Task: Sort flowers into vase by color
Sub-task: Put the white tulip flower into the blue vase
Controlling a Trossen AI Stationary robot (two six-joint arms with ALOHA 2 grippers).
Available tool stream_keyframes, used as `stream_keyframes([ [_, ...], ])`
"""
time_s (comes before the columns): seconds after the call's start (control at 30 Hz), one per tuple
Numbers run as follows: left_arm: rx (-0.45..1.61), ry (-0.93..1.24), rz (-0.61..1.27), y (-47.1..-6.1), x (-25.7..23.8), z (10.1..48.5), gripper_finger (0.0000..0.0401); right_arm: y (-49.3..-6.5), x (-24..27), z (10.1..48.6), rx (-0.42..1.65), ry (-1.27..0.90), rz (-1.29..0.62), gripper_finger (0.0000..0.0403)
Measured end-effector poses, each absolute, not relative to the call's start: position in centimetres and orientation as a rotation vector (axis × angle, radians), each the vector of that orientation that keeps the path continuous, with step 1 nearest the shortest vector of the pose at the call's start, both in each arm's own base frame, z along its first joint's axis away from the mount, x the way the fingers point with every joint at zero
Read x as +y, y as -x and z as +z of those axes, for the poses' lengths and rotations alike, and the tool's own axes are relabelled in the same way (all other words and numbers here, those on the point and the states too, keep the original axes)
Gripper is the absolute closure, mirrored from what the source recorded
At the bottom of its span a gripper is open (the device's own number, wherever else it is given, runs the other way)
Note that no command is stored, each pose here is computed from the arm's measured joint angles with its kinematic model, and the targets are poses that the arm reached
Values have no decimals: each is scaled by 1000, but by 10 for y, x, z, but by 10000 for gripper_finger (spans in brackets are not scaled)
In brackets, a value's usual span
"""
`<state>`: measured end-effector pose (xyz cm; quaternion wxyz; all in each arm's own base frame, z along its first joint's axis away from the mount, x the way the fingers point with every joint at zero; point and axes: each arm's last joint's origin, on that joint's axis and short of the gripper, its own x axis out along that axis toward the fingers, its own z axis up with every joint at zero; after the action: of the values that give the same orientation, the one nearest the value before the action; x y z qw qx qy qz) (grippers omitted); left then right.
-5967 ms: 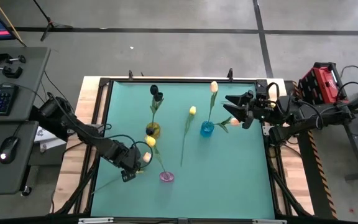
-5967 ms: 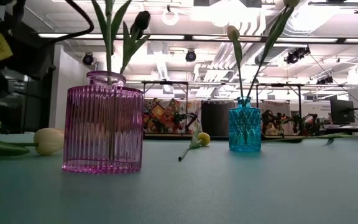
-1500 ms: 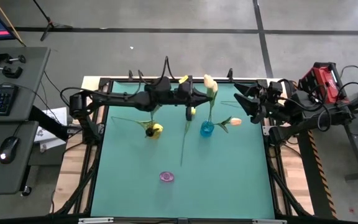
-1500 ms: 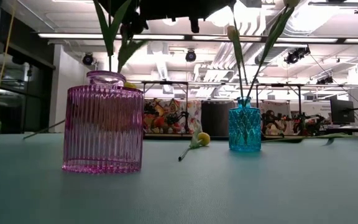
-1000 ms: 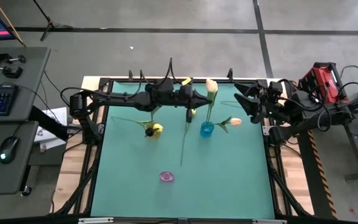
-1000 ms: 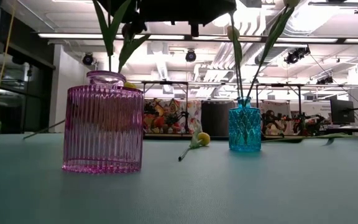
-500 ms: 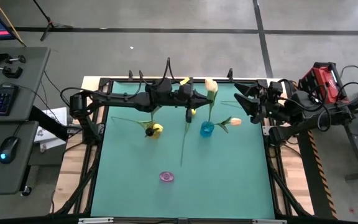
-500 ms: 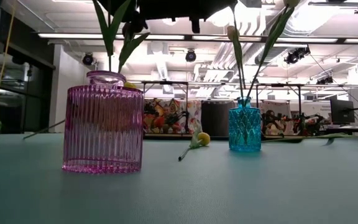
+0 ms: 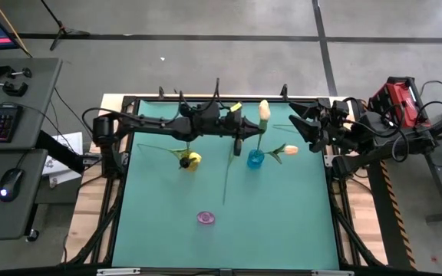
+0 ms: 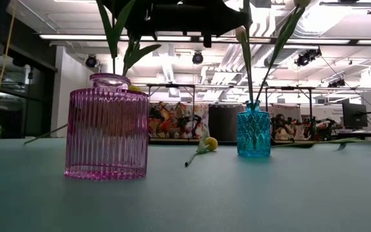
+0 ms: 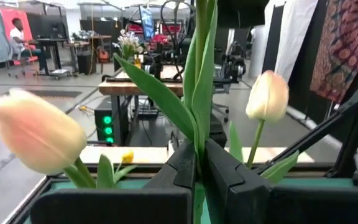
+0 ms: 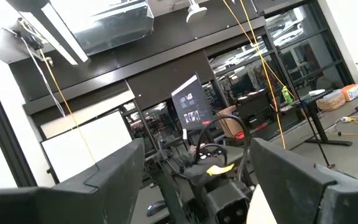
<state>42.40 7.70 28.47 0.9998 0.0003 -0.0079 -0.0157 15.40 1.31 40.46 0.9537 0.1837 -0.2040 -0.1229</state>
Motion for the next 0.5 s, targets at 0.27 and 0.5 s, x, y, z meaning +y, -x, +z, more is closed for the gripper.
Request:
stream_keyframes([
  [0.27, 1, 170, -17, -422, 84, 284, 350, -154, 13, 405, -413, -363, -252, 123],
  [0.5, 11, 182, -101, -421, 80, 286, 246, -154, 13, 405, -413, -364, -251, 123],
])
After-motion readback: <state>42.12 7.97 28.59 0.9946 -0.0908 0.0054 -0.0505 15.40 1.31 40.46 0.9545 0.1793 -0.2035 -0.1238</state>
